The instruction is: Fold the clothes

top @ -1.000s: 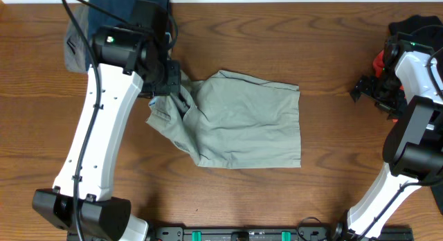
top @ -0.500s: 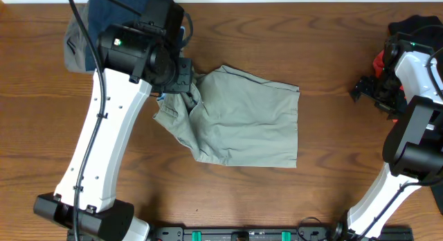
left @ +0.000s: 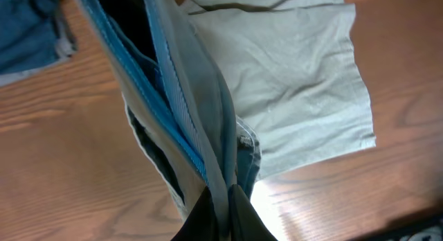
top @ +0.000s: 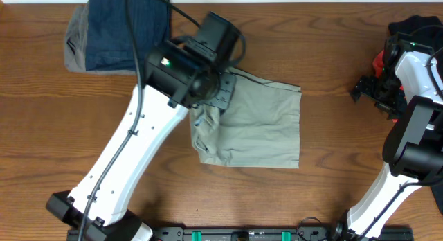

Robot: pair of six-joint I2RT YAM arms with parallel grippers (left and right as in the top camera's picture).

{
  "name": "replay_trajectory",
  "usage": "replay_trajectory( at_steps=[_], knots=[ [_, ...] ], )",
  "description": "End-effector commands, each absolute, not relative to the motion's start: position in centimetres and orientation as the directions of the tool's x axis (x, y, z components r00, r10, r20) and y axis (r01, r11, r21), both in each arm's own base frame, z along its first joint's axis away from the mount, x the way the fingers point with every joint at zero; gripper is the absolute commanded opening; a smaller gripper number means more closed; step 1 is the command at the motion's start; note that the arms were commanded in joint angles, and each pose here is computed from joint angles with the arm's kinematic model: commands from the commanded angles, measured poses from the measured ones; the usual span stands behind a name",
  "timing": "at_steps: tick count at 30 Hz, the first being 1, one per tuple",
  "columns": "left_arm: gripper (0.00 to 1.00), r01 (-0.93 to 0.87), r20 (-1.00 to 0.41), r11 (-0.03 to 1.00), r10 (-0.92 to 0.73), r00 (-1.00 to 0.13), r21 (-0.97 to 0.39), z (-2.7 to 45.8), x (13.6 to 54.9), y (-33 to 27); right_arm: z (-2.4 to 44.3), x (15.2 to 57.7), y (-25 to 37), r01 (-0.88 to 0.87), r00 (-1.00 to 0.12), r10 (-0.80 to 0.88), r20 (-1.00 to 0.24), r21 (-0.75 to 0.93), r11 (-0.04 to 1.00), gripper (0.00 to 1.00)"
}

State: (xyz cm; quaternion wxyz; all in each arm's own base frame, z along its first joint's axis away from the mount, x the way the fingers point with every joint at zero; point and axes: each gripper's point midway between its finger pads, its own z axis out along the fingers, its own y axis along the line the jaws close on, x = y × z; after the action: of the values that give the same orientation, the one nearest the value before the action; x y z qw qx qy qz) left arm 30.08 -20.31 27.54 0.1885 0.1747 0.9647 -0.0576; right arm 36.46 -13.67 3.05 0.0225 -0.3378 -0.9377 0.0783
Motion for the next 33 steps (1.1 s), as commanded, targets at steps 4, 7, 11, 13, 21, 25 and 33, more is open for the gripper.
replay_trajectory(
  at_steps=[4, 7, 11, 13, 21, 25, 33],
  knots=[
    [0.06, 0.372, -0.319, 0.927, 0.342, -0.884, -0.037, 24.7, 30.1, -23.4, 3.4, 36.8, -14.1, 0.633, -0.769, 0.638, -0.028, -0.165, 0.756, 0.99],
    [0.06, 0.382, -0.263, 0.924, 0.361, -0.895, -0.032, 22.1, 30.2, -25.1, 3.4, 36.8, -14.1, 0.633, -0.769, 0.638, -0.028, -0.165, 0.756, 0.99],
    [0.06, 0.404, -0.229, 0.910, 0.376, -0.898, -0.093, 20.0, 30.3, -27.7, 3.4, 36.8, -14.1, 0.633, -0.769, 0.638, -0.028, -0.165, 0.756, 0.99],
    [0.06, 0.413, -0.223, 0.902, 0.379, -0.898, -0.126, 19.3, 30.4, -28.7, 3.4, 36.8, -14.1, 0.633, -0.769, 0.638, -0.028, -0.165, 0.756, 0.99],
    [0.06, 0.354, -0.247, 0.935, 0.343, -0.906, 0.001, 20.1, 32.0, -25.1, 3.4, 36.8, -14.1, 0.633, -0.769, 0.638, -0.028, -0.165, 0.756, 0.99],
    [0.06, 0.274, -0.240, 0.959, 0.283, -0.929, 0.071, 21.2, 32.7, -21.0, 3.4, 36.8, -14.1, 0.633, -0.769, 0.638, -0.028, -0.165, 0.756, 0.99],
    [0.06, 0.073, -0.294, 0.982, 0.122, -0.948, 0.175, 25.2, 33.9, -11.4, 3.4, 36.8, -14.1, 0.633, -0.769, 0.638, -0.028, -0.165, 0.756, 0.99]
  ],
)
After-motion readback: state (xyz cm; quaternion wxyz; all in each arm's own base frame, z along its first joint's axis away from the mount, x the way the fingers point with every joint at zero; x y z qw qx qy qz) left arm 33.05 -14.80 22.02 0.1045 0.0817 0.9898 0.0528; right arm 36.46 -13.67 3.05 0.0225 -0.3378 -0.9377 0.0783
